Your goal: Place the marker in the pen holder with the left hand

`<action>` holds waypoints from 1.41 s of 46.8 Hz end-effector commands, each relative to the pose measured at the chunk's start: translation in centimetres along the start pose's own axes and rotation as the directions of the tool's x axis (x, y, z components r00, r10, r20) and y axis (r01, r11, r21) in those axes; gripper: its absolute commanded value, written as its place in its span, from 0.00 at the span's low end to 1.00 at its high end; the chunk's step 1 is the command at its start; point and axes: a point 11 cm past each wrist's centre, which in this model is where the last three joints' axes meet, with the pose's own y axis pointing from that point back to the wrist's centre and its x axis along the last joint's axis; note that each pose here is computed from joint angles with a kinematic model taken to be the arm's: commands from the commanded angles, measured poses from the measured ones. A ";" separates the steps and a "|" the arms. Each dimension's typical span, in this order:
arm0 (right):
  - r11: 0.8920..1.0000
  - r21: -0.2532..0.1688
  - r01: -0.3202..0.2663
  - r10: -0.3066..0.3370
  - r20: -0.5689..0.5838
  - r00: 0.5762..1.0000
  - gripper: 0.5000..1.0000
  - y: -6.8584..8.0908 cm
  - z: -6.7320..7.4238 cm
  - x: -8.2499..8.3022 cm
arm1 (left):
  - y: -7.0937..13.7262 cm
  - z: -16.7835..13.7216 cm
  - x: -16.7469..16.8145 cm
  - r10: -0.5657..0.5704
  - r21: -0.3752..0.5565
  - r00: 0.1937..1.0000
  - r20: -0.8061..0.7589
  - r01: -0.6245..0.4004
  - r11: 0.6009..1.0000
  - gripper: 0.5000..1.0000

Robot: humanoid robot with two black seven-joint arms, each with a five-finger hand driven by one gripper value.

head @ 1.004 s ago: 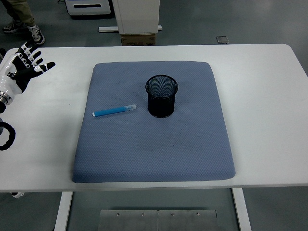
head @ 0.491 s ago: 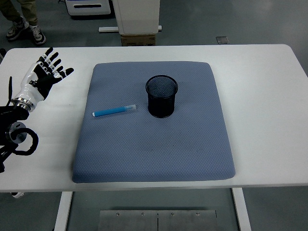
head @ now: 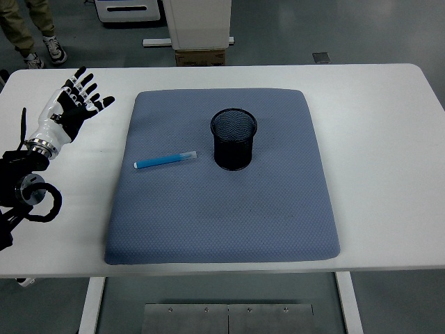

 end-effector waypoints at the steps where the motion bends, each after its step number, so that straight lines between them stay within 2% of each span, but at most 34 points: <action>1: 1.000 0.000 0.000 0.000 0.000 1.000 1.00 0.0 0.0 0.0 | -0.7 1.0 -0.5 -0.014 -0.017 1.000 0.007 0.014 1.000 1.00; 7: 1.000 0.000 0.000 0.000 0.000 1.000 1.00 0.0 0.0 0.0 | -1.7 2.3 -1.5 -0.036 -0.020 0.998 0.047 0.037 0.999 1.00; 14: 1.000 0.000 0.000 0.000 0.000 1.000 1.00 0.0 0.0 0.0 | -3.2 3.2 -3.5 -0.081 0.032 0.971 0.227 0.076 0.997 1.00; 21: 1.000 0.000 0.000 0.000 0.000 1.000 1.00 0.0 0.0 0.0 | -4.6 5.4 -6.0 -0.182 0.068 0.901 0.393 0.169 0.983 1.00; 28: 1.000 0.000 0.000 0.000 0.000 1.000 1.00 0.0 0.0 0.0 | -5.2 7.0 -8.8 -0.287 0.139 0.805 0.519 0.251 0.958 1.00; 35: 1.000 0.000 0.002 -0.002 0.001 1.000 1.00 0.0 0.0 -0.1 | -4.9 6.6 -10.0 -0.378 0.276 0.693 0.613 0.261 0.925 1.00; 40: 1.000 0.000 0.000 0.000 0.000 1.000 1.00 0.0 0.0 0.0 | -4.5 6.6 -10.4 -0.428 0.339 0.619 0.659 0.263 0.903 1.00; 50: 1.000 0.000 0.000 0.000 0.000 1.000 1.00 0.0 0.0 0.0 | -3.6 5.3 -10.5 -0.503 0.436 0.508 0.699 0.256 0.863 1.00; 59: 1.000 0.000 0.000 0.000 0.000 1.000 1.00 0.0 0.0 0.0 | -2.5 3.6 -13.3 -0.611 0.541 0.380 0.695 0.284 0.792 1.00; 66: 1.000 0.000 0.000 0.000 -0.001 1.000 1.00 0.0 0.0 0.0 | -2.5 4.4 -14.1 -0.629 0.562 0.320 0.709 0.281 0.778 1.00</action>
